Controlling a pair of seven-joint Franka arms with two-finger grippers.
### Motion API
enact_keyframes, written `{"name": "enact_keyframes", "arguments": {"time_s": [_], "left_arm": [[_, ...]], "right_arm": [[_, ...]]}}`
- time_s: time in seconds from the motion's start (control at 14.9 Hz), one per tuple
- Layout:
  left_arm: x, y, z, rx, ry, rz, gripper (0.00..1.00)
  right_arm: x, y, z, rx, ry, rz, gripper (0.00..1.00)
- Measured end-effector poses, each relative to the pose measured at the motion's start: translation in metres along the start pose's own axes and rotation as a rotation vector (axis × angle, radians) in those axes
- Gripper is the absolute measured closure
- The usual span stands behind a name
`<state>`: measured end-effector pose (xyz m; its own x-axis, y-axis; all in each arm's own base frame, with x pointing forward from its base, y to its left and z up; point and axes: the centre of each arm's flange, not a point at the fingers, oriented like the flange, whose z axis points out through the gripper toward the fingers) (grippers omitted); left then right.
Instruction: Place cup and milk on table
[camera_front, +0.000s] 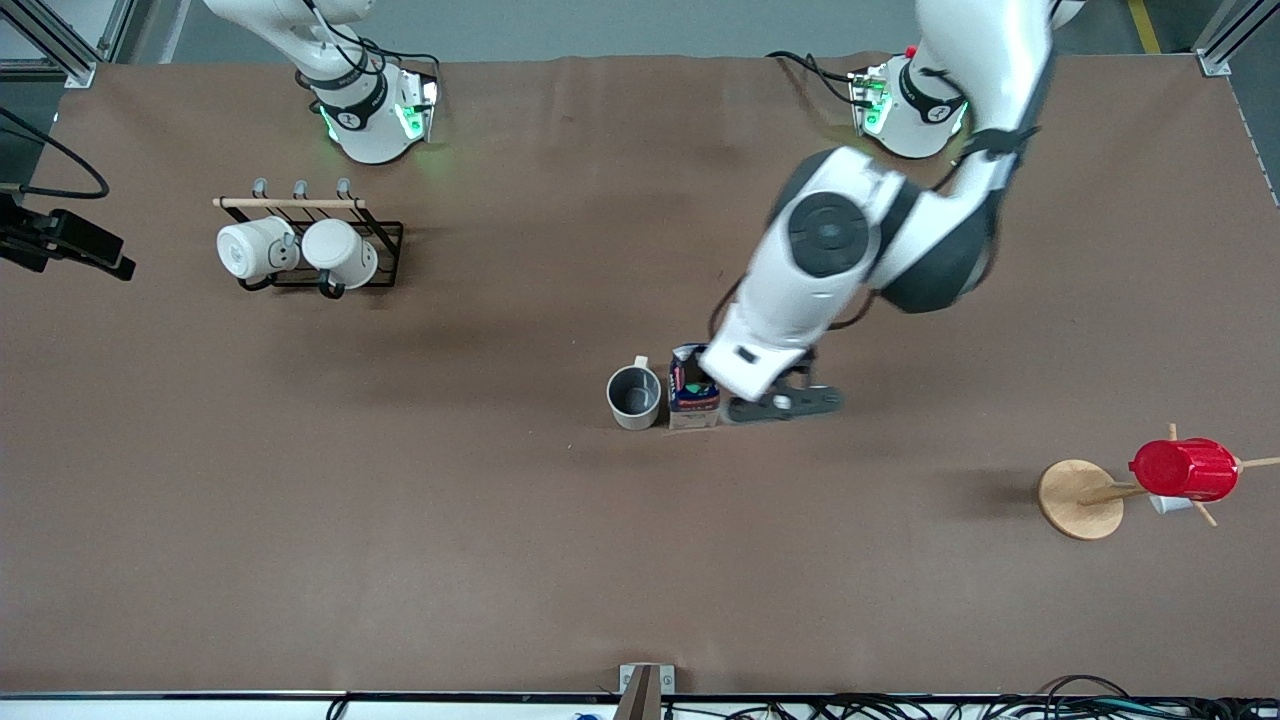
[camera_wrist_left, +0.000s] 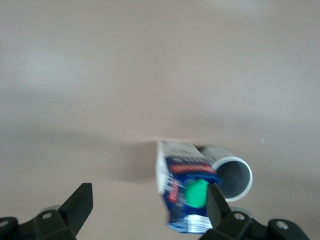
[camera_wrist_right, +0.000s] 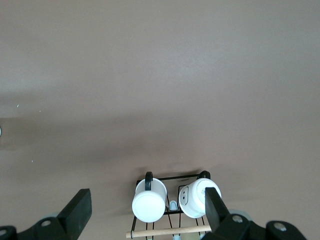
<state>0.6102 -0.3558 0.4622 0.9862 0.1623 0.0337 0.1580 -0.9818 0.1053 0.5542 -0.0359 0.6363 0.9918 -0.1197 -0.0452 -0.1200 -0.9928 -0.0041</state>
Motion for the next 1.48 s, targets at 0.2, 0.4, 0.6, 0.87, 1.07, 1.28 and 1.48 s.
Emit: {"name": "enact_keyframes", "arguments": {"time_s": [0.2, 0.4, 0.6, 0.87, 1.07, 1.28, 1.48], "left_arm": [[0.035, -0.073, -0.058, 0.007, 0.031, -0.002, 0.0], [0.059, -0.148, -0.095, 0.032, 0.025, 0.042, 0.0], [0.064, -0.211, -0.124, 0.063, -0.021, 0.079, 0.0], [0.053, -0.258, -0.169, 0.074, -0.025, 0.14, 0.0], [0.037, -0.278, -0.191, 0.082, -0.026, 0.173, 0.0], [0.006, -0.273, -0.196, 0.095, -0.038, 0.191, 0.0], [-0.025, -0.271, -0.199, 0.11, -0.046, 0.202, 0.0]], "right_arm": [[0.0, 0.0, 0.0, 0.0, 0.0, 0.0, 0.0], [0.0, 0.0, 0.0, 0.0, -0.001, 0.0, 0.0], [0.0, 0.0, 0.0, 0.0, -0.004, 0.0, 0.0], [-0.001, 0.0, 0.001, 0.0, -0.007, 0.0, 0.0], [-0.001, 0.0, 0.001, 0.0, -0.008, 0.0, 0.0], [-0.001, 0.0, 0.001, 0.0, -0.009, 0.0, 0.0], [-0.001, 0.0, 0.001, 0.0, -0.01, 0.0, 0.0]]}}
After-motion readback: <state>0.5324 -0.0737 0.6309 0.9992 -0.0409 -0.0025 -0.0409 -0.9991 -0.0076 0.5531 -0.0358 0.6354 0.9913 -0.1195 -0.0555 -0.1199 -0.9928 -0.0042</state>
